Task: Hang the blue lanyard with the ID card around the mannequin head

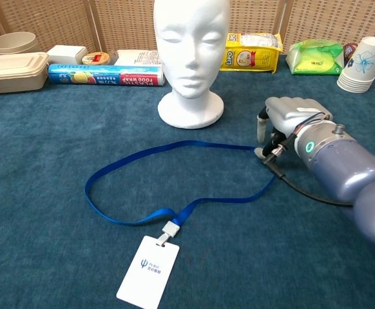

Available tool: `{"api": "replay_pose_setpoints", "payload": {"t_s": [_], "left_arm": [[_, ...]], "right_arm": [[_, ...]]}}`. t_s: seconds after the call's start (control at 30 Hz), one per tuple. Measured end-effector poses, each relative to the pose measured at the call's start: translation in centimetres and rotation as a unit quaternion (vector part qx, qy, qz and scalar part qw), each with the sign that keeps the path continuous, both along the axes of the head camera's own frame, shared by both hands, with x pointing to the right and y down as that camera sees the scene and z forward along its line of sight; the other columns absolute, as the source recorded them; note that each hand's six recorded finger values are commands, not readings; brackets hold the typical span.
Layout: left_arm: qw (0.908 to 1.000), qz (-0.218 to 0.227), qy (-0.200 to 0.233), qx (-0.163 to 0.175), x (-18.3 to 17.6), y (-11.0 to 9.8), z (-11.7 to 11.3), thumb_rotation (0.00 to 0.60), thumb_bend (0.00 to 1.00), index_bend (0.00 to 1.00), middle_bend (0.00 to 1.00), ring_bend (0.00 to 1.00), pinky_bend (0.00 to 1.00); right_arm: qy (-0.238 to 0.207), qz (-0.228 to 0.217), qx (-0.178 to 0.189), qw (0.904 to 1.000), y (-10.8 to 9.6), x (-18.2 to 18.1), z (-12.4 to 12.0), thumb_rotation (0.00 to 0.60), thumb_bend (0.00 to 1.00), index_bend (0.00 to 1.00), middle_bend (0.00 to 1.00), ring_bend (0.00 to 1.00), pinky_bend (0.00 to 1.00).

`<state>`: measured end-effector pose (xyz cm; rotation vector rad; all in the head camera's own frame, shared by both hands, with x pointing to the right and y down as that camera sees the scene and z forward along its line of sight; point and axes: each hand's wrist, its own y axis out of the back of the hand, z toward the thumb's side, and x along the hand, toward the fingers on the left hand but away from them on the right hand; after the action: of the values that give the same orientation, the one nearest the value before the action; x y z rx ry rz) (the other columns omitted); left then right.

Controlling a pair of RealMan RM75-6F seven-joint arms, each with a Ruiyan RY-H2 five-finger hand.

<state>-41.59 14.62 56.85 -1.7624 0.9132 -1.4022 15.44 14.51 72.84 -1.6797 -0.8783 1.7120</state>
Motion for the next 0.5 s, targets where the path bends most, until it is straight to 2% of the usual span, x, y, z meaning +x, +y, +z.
{"api": "replay_pose_setpoints", "payload": {"t_s": [0.5], "left_arm": [[1.0,-0.002,0.0,-0.005,-0.18,0.14,0.32,0.474,0.2,0.37,0.46,0.39,0.28]], "right_arm": [[0.01,-0.005,-0.004,0.9999,0.21,-0.02,0.59,0.535,0.45,0.52,0.93,1.0,1.0]]}}
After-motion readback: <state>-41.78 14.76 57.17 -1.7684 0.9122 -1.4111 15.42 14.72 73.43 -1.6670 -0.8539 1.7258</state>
